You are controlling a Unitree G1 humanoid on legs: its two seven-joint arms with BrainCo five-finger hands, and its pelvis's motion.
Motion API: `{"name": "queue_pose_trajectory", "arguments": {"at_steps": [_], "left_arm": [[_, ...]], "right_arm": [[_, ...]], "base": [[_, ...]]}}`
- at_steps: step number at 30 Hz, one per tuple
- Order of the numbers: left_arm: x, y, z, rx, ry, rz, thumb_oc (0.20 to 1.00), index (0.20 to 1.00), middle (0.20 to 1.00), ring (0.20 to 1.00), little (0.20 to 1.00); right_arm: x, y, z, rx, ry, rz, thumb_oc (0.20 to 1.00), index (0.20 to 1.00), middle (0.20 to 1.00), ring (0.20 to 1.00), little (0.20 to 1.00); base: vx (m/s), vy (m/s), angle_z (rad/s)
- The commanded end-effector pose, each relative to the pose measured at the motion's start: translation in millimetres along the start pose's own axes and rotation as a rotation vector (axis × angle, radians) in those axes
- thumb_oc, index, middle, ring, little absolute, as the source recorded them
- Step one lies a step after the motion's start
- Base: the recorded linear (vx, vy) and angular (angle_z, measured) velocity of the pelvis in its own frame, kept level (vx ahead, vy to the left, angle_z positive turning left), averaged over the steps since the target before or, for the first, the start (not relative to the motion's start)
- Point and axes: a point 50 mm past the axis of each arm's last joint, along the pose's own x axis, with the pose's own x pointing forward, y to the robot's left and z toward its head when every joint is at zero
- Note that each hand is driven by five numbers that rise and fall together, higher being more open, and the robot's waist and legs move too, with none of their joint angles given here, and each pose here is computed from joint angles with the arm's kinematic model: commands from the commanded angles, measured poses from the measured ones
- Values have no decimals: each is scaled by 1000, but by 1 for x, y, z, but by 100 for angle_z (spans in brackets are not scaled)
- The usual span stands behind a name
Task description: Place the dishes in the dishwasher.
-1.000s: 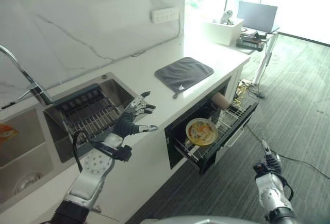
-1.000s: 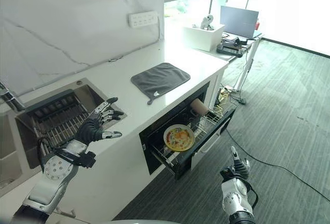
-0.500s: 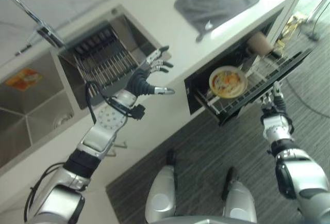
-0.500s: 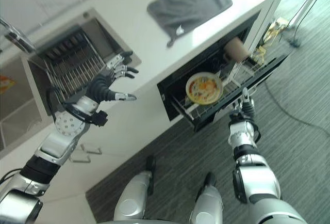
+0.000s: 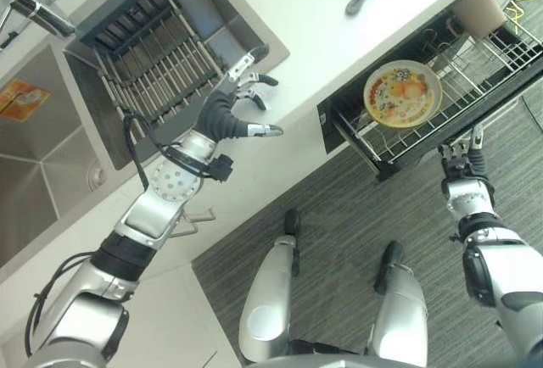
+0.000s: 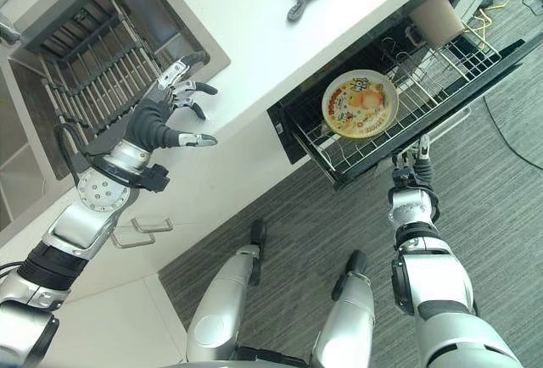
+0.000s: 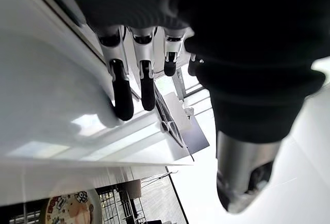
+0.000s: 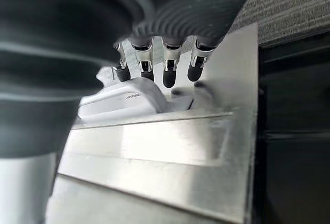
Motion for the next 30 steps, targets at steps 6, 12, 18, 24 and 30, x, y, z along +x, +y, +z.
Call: {"name": "queue_pose_trajectory", "arguments": {"at_steps": [6, 12, 18, 24, 30], "left_arm": [[7, 19, 31, 4, -155, 46, 1000, 1000, 1000, 1000, 1000], [2, 22, 30, 16, -155, 21, 1000, 1000, 1000, 1000, 1000], [1, 24, 31, 38, -149, -17, 1000, 1000, 1000, 1000, 1000], [8, 26, 35, 56, -165, -40, 1000, 1000, 1000, 1000, 1000], [9, 32, 38, 72, -158, -42, 1000, 1000, 1000, 1000, 1000]], "right_arm": [[7, 85, 25, -163, -86, 308, 1000, 1000, 1000, 1000, 1000], [-3, 131, 25, -278, -120, 480, 1000, 1000, 1000, 1000, 1000], [-14, 168, 30, -320, -147, 574, 1000, 1000, 1000, 1000, 1000], [-15, 191, 38, -257, -180, 570, 1000, 1000, 1000, 1000, 1000], [-16, 208, 54, -228, -215, 587, 1000, 1000, 1000, 1000, 1000]], "base": [[-8, -8, 1], [1, -31, 4], [37, -48, 5], [64, -19, 10], [63, 22, 9]]}}
